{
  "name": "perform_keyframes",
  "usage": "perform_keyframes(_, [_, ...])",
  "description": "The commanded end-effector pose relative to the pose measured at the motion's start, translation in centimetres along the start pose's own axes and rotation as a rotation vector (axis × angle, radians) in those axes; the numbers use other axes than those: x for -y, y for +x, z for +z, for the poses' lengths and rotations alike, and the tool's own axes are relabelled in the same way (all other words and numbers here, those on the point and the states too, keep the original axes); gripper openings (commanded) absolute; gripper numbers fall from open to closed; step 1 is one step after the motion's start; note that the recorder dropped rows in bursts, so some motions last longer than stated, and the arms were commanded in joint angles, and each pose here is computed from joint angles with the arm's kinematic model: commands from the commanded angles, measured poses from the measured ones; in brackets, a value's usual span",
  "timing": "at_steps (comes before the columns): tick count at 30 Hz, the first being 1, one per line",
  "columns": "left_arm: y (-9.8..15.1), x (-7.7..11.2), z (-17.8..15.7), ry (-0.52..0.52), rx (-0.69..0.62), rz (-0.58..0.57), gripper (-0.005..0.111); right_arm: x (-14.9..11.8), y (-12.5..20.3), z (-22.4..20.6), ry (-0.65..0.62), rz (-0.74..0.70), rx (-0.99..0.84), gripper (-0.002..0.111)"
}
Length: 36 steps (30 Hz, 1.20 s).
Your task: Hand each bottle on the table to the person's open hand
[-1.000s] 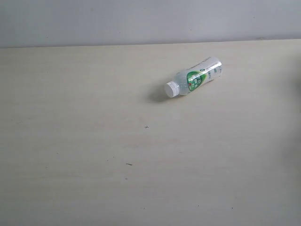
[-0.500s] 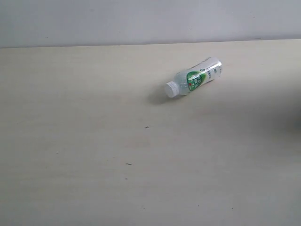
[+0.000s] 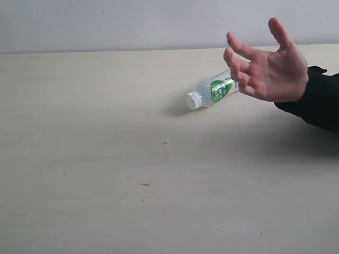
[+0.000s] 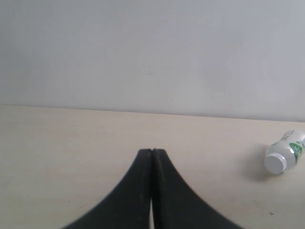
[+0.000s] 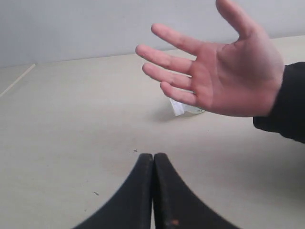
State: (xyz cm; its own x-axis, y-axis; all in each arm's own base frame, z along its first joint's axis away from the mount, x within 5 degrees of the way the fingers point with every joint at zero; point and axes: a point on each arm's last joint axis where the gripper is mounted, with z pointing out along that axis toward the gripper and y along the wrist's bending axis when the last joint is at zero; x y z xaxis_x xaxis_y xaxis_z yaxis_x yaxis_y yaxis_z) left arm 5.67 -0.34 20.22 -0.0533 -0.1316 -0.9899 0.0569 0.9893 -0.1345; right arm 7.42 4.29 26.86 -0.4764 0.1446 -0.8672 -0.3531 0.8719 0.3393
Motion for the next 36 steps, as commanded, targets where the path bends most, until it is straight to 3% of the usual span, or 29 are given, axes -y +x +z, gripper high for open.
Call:
perform_keyframes(1, [0.1,0.0,0.0,0.000,0.004,-0.007,0.000,0.1,-0.1,-0.1,0.009,-0.008,0.018,0.000])
perform_keyframes(25, [0.1,0.0,0.0,0.000,0.004,-0.007,0.000,0.1,-0.1,-0.1,0.008,-0.005,0.023,0.000])
perform_keyframes(32, [0.1,0.0,0.0,0.000,0.004,-0.007,0.000,0.0,-1.0,-0.2,0.004,0.003,0.114,0.000])
perform_keyframes(36, [0.1,0.0,0.0,0.000,0.004,-0.007,0.000,0.1,-2.5,-0.1,0.017,-0.051,0.263,0.000])
